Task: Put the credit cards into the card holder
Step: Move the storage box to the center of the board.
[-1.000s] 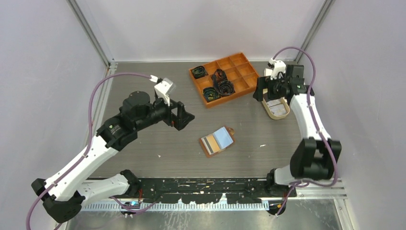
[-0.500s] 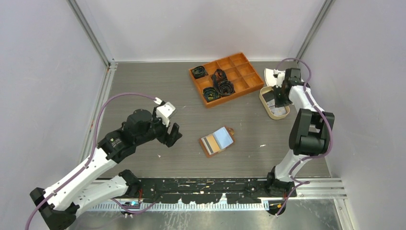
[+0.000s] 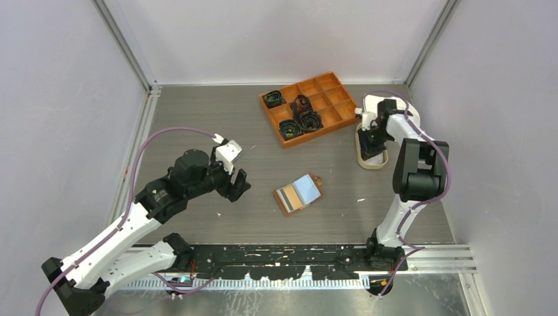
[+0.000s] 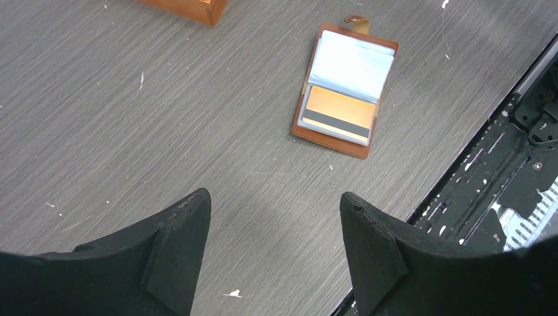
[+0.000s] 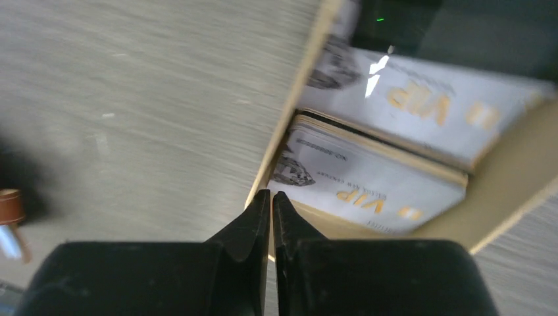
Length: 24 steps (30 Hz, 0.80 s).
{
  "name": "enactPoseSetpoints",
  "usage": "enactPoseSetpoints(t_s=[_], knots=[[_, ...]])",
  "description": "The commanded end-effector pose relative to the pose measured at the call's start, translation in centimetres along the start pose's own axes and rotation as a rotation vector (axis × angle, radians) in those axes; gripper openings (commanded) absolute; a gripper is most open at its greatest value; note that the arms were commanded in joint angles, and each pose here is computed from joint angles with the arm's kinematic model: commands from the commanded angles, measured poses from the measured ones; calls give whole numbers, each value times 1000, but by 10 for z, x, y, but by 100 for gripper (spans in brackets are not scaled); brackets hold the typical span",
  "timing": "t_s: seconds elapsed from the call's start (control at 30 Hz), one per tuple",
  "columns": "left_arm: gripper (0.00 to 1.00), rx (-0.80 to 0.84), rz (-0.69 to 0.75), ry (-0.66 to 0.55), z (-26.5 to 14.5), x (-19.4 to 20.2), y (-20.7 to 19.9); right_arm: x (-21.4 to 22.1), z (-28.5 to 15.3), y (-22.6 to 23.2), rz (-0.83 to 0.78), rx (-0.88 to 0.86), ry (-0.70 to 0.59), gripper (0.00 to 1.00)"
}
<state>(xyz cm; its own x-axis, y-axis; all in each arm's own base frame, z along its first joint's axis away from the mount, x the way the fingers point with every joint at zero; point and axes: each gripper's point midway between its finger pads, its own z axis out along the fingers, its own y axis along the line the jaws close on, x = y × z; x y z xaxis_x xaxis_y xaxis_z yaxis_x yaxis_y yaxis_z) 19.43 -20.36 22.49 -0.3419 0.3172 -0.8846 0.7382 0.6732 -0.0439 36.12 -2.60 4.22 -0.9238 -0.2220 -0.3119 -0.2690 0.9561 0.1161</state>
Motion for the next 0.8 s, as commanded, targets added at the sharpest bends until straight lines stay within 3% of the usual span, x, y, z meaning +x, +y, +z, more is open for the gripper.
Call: enactPoseSetpoints(t_s=[0.0,0.13,0.23,0.37,0.5,0.77], knots=[[72,4,9,-57,-2,-15,1,-12,0,83,-66,-280,18,12],[71,-9,4,-52,-1,-15,5,-28,2,126,-37,-400,-10,13],[72,-24,-2,-49,0,-14,9,-32,-3,134,-43,-438,-20,13],[71,-41,-14,-46,0,-14,15,-36,-24,126,-130,-395,-95,19],[71,-44,-17,-50,0,-14,17,-39,-30,116,-154,-353,-154,42],[71,-40,-18,-42,2,-12,17,-29,-4,67,-57,-244,-71,48]])
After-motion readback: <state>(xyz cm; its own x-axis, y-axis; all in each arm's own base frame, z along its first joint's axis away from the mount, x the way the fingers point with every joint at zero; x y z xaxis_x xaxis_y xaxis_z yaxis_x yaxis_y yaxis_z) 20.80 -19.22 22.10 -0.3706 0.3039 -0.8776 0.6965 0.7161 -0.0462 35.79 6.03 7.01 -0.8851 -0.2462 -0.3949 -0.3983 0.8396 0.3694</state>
